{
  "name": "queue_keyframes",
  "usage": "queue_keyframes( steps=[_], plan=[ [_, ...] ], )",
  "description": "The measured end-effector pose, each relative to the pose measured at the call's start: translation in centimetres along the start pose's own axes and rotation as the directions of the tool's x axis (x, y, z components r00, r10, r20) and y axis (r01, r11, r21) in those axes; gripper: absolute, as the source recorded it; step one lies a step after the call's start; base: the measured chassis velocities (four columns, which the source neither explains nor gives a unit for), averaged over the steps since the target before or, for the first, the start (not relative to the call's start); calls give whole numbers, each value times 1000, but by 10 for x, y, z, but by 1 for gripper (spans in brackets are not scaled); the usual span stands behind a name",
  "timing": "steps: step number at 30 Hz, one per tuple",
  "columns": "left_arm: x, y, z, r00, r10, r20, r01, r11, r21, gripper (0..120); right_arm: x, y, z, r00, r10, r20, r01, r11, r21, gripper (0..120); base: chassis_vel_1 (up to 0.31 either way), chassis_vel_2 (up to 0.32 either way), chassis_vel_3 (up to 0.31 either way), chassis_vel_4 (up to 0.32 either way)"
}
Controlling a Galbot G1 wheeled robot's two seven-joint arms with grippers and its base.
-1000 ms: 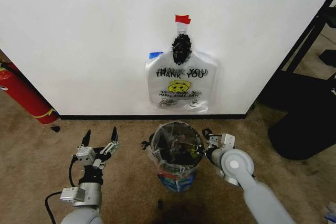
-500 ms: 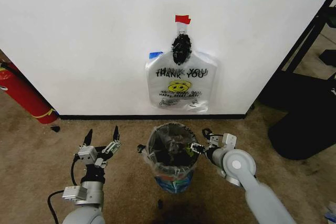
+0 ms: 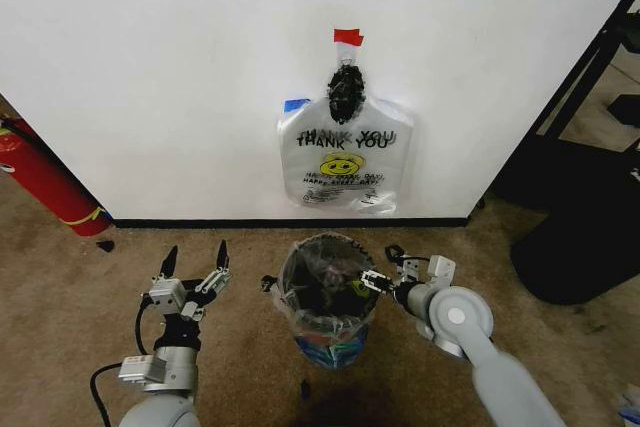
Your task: Pick up the garbage bag from the wall and place it over the trash bin.
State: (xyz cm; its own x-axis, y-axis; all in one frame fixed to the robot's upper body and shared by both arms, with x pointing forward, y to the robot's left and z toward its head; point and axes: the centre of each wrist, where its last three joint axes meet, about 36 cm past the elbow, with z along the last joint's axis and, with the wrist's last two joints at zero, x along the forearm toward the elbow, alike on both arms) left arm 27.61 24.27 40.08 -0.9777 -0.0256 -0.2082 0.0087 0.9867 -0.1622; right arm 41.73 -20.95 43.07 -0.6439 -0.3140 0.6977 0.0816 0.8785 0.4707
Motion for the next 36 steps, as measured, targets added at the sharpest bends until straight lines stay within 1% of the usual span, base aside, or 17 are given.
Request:
queue_keyframes(
  steps=[6,9,10,14,16,19,25,28,29,30,31,33,35,36],
  plan=[
    [1,0,-1,1000,2,-2,-2,1000,-2,100,0,-6,3,1000,-30,7,30,1000,4,100,0,0,0,0],
    [2,0,-1,1000,3,-4,-3,1000,-4,100,-5,-15,10,996,-71,48,70,997,8,100,0,0,0,0],
    [2,0,-1,1000,3,-4,-3,1000,-4,100,-5,-15,10,996,-71,48,70,997,8,100,0,0,0,0],
    [2,-1,-2,1000,5,-4,-5,1000,-4,100,-12,-27,18,987,-139,86,138,990,17,100,0,0,0,0],
    [2,-1,-2,1000,5,-5,-5,1000,-4,100,-14,-31,21,980,-170,99,168,985,32,100,0,0,0,0],
    [2,-1,-2,1000,6,-4,-6,1000,-4,100,-15,-33,23,977,-183,110,179,983,41,100,0,0,0,0],
    [2,-3,-4,1000,10,-2,-10,1000,-3,100,-10,-35,28,958,-229,175,213,972,103,100,0,0,0,0],
    [1,-3,-4,1000,13,-1,-13,1000,-5,100,1,-31,32,929,-247,276,203,963,177,100,0,0,0,0],
    [0,-3,-4,1000,14,2,-14,1000,-7,100,11,-28,34,909,-252,333,188,959,214,100,0,0,0,0],
    [-1,-3,-5,1000,15,5,-15,1000,-7,100,16,-27,36,896,-253,364,174,956,237,100,0,0,0,0],
    [-1,-3,-5,1000,15,5,-15,1000,-7,100,16,-27,36,896,-253,364,174,956,237,100,0,0,0,0],
    [-3,-5,-8,1000,10,9,-10,1000,-12,100,29,-27,42,857,-250,450,118,946,302,100,0,0,0,0],
    [-5,-7,-10,1000,-4,8,4,1000,-22,100,38,-26,47,826,-249,506,75,938,339,100,0,0,0,0],
    [-7,-8,-13,1000,-12,6,12,1000,-28,100,45,-26,50,797,-245,552,42,934,355,100,0,0,0,0]
  ],
)
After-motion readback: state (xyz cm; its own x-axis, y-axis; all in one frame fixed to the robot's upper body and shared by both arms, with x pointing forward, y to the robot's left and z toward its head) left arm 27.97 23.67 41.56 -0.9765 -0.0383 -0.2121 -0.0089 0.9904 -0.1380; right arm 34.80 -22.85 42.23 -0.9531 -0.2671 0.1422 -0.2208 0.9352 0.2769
